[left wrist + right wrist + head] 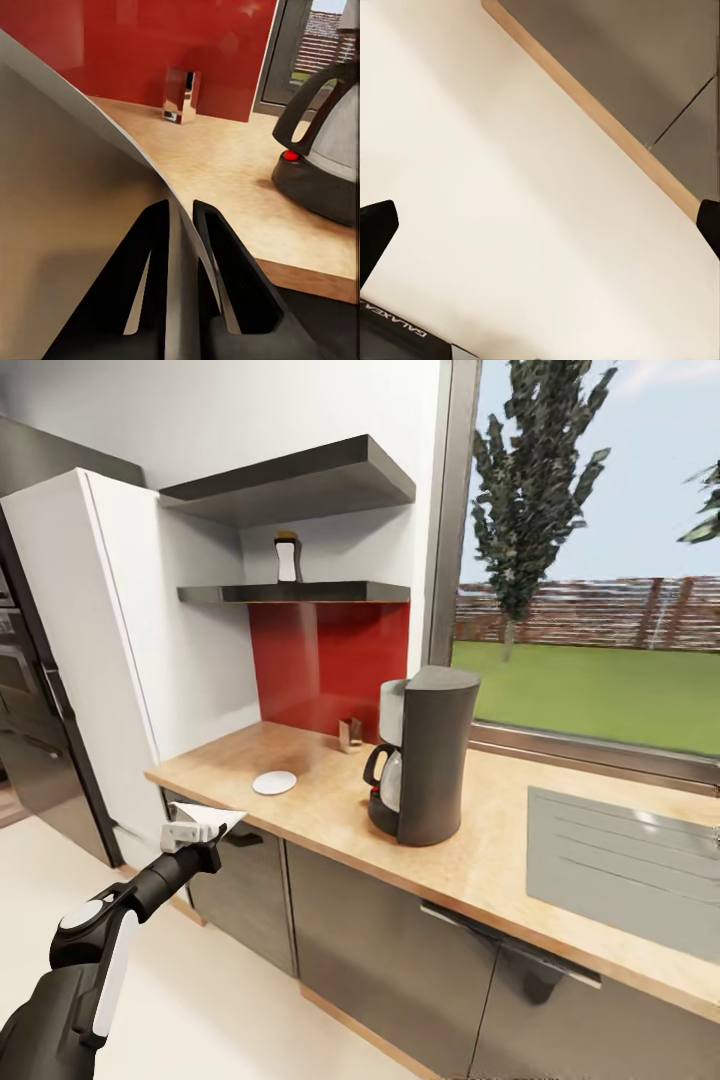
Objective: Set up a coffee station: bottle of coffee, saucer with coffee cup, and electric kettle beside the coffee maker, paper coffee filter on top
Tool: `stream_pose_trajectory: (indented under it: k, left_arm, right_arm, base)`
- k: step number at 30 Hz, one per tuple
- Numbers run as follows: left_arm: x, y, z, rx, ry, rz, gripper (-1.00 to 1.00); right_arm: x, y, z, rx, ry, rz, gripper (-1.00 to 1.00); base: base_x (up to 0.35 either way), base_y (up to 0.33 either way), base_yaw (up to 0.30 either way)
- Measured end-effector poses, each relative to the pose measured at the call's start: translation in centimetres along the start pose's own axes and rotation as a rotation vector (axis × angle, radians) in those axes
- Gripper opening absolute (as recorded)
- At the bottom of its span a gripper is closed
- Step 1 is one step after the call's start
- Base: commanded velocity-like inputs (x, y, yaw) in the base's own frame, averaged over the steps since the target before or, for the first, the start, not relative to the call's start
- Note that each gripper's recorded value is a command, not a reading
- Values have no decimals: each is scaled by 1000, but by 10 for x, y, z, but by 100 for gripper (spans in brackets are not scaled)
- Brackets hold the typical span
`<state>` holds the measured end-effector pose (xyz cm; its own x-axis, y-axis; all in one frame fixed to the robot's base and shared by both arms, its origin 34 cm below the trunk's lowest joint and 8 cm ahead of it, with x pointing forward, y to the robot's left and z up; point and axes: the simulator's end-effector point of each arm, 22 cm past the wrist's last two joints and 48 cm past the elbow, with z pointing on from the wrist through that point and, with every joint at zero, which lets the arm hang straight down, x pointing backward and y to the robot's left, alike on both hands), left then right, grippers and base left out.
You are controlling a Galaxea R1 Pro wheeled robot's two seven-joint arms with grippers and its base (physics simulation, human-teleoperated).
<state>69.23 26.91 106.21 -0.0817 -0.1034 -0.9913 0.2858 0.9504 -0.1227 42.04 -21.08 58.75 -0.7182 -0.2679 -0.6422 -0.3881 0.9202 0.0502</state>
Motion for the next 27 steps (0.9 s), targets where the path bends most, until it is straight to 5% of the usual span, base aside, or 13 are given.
stream_pose_trajectory:
  k: [27]
  left_arm:
    - [0, 0, 0, 0, 0, 0, -100]
  right_arm:
    - [0, 0, 0, -2, 1, 0, 100]
  base:
    - [87, 81, -97]
